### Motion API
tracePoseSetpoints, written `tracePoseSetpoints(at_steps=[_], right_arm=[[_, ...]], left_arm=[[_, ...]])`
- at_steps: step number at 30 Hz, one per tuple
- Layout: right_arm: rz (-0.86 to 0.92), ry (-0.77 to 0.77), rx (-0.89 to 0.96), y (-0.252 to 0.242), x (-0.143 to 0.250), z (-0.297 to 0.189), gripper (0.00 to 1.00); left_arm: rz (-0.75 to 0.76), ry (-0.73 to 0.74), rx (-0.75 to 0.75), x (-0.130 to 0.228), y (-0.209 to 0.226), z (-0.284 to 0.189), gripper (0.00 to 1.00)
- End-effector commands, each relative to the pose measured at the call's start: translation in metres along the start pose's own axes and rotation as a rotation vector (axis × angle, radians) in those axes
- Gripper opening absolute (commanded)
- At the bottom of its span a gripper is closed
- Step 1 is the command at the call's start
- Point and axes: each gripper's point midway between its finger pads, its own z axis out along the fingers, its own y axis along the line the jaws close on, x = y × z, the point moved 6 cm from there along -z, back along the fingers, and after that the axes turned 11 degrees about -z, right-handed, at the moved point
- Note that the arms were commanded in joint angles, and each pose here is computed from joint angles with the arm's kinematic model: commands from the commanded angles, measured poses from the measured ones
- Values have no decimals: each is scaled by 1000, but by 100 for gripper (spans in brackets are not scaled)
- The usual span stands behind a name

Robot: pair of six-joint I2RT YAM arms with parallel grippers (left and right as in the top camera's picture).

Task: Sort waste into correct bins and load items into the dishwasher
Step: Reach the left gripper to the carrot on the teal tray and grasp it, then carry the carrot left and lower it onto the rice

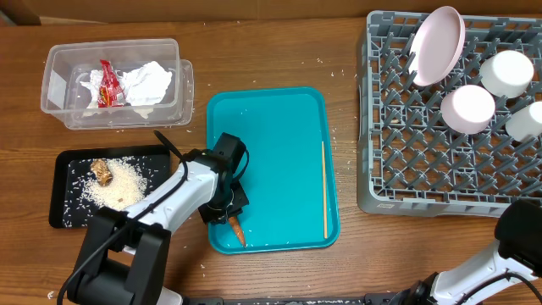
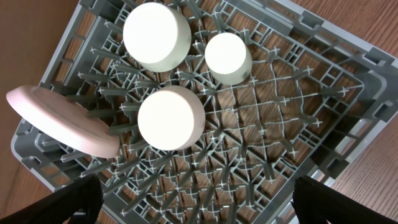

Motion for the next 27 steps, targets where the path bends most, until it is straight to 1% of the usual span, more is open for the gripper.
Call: tracePoseSetpoints(at_steps=[1,7,11,14,18,24,27], right_arm=[[4,-16,-8,0,0,-5,100],[4,-16,-8,0,0,-5,100],[4,-16,-8,0,0,-5,100],[4,-16,-8,0,0,-5,100],[4,-16,-8,0,0,-5,100],[4,-16,-8,0,0,-5,100],[4,-16,-8,0,0,-5,100]], left_arm=[[-8,10,-60,-2,3,8,11],[3,-22,-61,-10,-5,-20,10],[-59,-80,-102,-31,5,-52,11],[-132,-124,-114,-53,22,-73,11],[-254,-160,-86,-84,53,-90,12],[-460,-231,-17,-138,109,-98,14],[-558,-295,28,-162,134,-100,15]])
